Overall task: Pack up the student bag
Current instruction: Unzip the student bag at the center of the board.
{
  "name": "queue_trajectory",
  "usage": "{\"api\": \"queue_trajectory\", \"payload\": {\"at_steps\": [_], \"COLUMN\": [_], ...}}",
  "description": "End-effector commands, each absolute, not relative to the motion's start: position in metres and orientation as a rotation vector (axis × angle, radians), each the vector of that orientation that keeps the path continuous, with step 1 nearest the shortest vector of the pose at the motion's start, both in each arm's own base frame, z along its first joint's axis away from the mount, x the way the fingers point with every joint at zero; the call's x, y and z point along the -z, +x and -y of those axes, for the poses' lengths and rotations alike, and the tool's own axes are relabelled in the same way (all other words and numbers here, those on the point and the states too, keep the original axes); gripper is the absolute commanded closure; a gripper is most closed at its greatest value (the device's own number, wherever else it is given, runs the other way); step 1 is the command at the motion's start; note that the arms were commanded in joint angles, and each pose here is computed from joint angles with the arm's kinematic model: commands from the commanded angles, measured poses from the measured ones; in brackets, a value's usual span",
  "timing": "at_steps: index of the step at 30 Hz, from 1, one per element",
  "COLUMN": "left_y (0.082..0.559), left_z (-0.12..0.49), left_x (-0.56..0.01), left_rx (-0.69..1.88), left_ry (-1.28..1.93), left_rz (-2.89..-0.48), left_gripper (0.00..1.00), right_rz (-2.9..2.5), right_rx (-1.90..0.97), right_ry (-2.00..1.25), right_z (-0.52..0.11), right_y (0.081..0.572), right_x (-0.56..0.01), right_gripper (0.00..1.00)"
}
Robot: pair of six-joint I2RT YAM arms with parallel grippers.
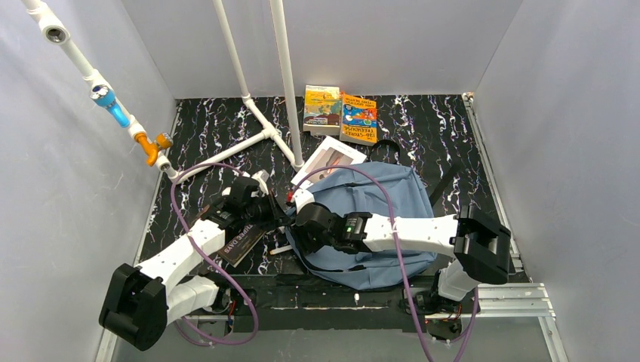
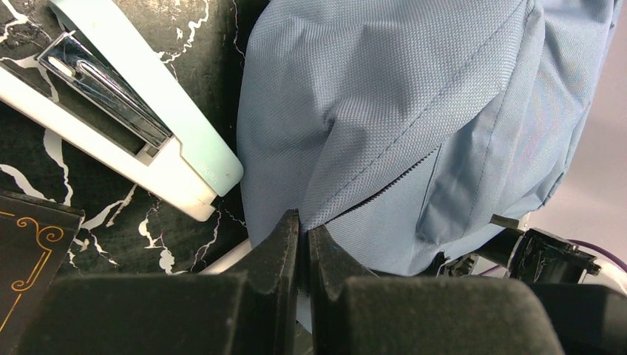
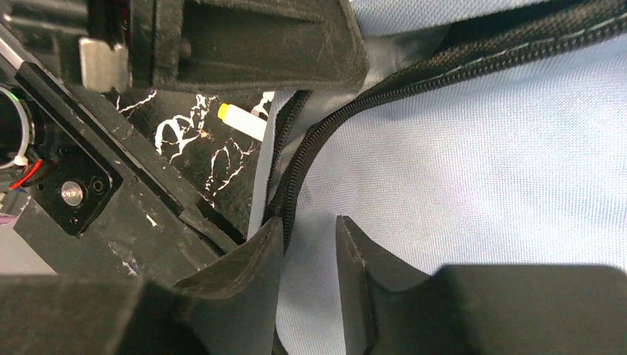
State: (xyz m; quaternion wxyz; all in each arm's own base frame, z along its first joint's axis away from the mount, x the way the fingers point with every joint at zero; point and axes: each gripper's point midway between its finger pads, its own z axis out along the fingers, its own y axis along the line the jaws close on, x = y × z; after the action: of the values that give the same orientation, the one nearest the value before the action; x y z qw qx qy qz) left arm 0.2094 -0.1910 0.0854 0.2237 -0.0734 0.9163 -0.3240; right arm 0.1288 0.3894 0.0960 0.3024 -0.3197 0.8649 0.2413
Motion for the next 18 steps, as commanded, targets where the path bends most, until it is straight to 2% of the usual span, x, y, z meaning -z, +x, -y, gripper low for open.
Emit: {"api": "queue_trajectory", "payload": {"at_steps": [1, 4, 6, 8, 13, 18], "left_y": [0.199, 0.197, 0.197, 0.196, 0.198, 0.196], "left_z": [0.183, 0.181, 0.180, 0.181, 0.184, 0.186], "left_x": [-0.067, -0.064, -0.064, -0.064, -0.068, -0.070], "left_rx": [0.847, 0.836, 0.830, 0.837, 0.855, 0.877], "left_ry": [-0.211, -0.205, -0.202, -0.205, -0.194, -0.202], "left_rz": [-2.583, -2.594, -2.594, -2.596, -2.589, -2.589], "left_gripper": [1.00, 1.00, 1.00, 1.00, 1.00, 1.00], "right_rz": [-2.271, -2.270, -2.270, -2.275, -2.301, -2.283], "right_rx": [-0.655, -0.668, -0.695, -0.715, -0.659, -0.535], "right_ry": [-0.820, -0.806, -0.819, -0.834, -0.839, -0.825], "right_z": [-0.398, -0.398, -0.401, -0.404, -0.402, -0.389], "right_y": [0.132, 0.132, 0.129, 0.125, 0.128, 0.142], "right_x": [-0.100, -0.102, -0.103, -0.099, -0.075, -0.062], "right_gripper": [0.66, 0.69, 0.52, 0.48, 0.52, 0.63]}}
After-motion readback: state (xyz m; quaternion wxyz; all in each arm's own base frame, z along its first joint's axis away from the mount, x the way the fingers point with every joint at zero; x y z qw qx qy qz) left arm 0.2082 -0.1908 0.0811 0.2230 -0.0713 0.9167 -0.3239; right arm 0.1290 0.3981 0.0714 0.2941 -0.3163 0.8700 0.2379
